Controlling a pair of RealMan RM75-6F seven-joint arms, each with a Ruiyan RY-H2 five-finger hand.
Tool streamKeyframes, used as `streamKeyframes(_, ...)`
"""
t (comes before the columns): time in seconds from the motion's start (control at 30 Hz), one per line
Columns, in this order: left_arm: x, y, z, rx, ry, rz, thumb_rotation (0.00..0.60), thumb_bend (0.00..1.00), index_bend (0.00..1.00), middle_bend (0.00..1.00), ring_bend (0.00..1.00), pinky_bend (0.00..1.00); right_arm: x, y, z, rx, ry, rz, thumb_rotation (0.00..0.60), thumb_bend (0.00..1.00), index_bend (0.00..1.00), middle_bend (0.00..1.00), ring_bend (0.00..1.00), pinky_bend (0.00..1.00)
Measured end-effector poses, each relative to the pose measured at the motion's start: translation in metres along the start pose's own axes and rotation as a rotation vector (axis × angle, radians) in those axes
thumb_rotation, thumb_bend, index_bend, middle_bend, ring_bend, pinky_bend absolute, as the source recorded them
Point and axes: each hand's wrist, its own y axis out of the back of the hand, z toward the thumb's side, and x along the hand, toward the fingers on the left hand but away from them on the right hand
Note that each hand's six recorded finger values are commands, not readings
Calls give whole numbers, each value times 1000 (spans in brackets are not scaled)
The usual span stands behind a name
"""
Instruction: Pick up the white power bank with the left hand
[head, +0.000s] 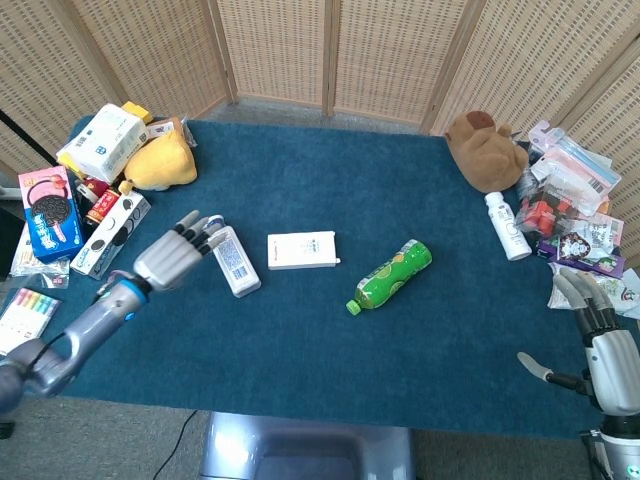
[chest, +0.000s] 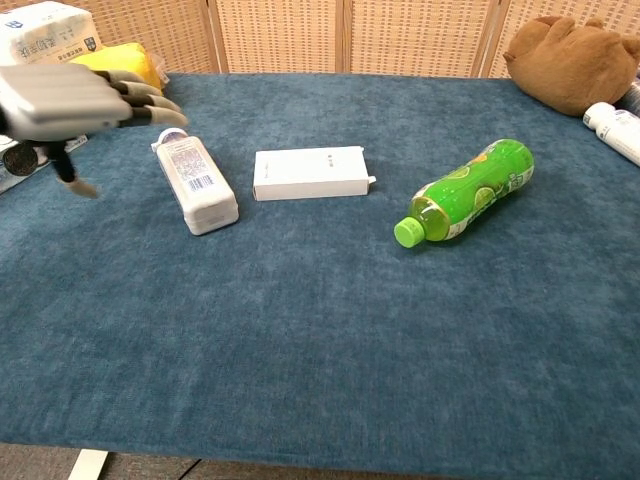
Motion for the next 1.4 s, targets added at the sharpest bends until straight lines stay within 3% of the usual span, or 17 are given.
streamKeyframes(0.27,49,-1,21,4,-7,-33,600,0,6,0,0,0,-4,9,-11,-12,-34,-20,600,88,0,0,0,0)
streamKeyframes(0.3,53,-1,23,-1,-7,-33,600,0,43,0,0,15,-4,10,-11,-14,-35,-22,600,88,0,0,0,0)
streamKeyframes(0.37,61,1,30,-15,-10,-28,600,0,189,16,18,167,-4,11,-11,-18,-36,-24,600,88,0,0,0,0)
streamKeyframes(0.4,64,1,32,-17,-11,-25,600,0,278,73,77,304,-4,12,-11,-19,-36,-26,600,88,0,0,0,0)
streamKeyframes(0.47,69,1,36,-18,-14,-23,600,0,432,302,300,544,-3,12,-10,-20,-33,-27,600,89,0,0,0,0)
streamKeyframes(0.53,73,2,42,-20,-20,-17,600,0,680,644,610,776,-2,13,-10,-22,-31,-28,600,89,0,0,0,0)
streamKeyframes(0.6,74,4,46,-14,-23,1,600,0,870,861,805,907,-2,13,-9,-25,-30,-29,600,87,0,0,0,0)
streamKeyframes(0.67,74,6,49,6,-28,25,600,0,924,924,866,938,-2,14,-8,-30,-28,-31,600,88,0,0,0,0)
streamKeyframes(0.9,68,7,50,26,-31,52,600,0,930,929,875,940,0,19,-6,-39,-21,-41,600,89,0,0,0,0)
streamKeyframes(1.1,55,43,32,2,-9,156,600,0,931,929,875,934,0,19,-4,-49,-16,-38,600,88,0,0,0,0)
streamKeyframes(1.4,27,114,-2,1,41,293,600,0,931,928,875,928,3,17,2,-52,7,-30,600,89,0,0,0,0)
